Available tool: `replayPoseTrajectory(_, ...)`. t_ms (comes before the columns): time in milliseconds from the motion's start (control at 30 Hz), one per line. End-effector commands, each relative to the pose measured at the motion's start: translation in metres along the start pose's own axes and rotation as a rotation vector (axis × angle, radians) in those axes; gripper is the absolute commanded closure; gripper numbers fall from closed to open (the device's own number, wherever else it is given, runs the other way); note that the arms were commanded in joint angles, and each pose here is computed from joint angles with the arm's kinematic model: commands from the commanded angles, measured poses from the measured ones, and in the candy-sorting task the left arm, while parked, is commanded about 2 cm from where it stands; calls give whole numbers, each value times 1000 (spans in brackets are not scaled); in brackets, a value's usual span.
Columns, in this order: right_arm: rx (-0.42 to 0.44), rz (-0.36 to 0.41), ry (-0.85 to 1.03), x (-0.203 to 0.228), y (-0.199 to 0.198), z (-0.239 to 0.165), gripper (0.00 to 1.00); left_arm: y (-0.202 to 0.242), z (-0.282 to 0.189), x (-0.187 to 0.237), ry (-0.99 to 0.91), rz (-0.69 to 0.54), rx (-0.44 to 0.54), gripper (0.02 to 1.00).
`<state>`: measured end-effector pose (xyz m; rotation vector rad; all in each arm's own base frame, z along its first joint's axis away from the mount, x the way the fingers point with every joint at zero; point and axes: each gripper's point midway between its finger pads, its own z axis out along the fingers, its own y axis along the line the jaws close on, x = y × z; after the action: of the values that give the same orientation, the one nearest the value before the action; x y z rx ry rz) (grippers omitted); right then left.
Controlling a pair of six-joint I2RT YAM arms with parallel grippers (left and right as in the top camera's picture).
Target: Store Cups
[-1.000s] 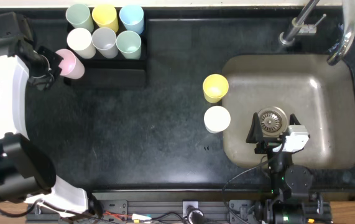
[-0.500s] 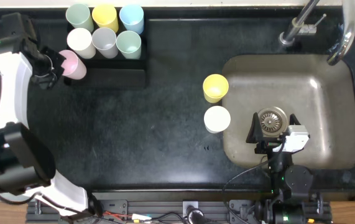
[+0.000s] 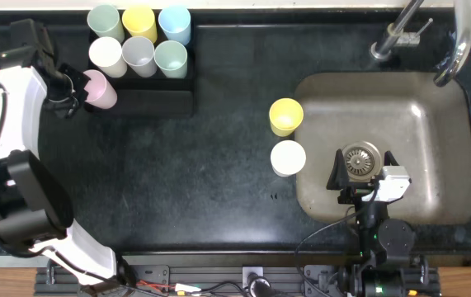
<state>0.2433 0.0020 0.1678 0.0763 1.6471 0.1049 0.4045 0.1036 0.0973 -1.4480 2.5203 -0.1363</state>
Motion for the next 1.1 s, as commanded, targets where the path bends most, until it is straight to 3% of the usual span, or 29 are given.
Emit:
replayPoseTrajectory(33,-6,4,-10,-2,1,0,5,-8,7,-3,-13,-1,9,936)
replayPoseTrajectory(67,-7,4,-10,-2,1,0,3,-8,7,-3,-14,-1,10,700)
replayPoseTrajectory(100,-6,4,-10,-2,1,0,5,-8,7,-3,-14,-1,10,259)
replayPoseTrajectory(133,-6,4,-10,-2,1,0,3,-8,7,-3,-13,-1,10,29)
replayPoseTrajectory(333,-6,4,-10,-2,1,0,5,-9,1,-4,-23,0,19,18)
replayPoseTrajectory(500,-6,4,-10,-2,1,0,3,-12,-31,-5,-64,2,63,18)
replayPoseTrajectory(600,-6,4,-10,-2,1,0,5,-22,-64,3,-86,41,138,18)
replayPoseTrajectory(700,-6,4,-10,-2,1,0,3,-48,-100,25,-110,155,251,18)
replayPoseTrajectory(833,-7,4,-10,-2,1,0,3,-93,-126,84,-107,383,336,18)
replayPoseTrajectory(1100,-6,4,-10,-2,1,0,3,-147,-117,279,-20,769,340,18)
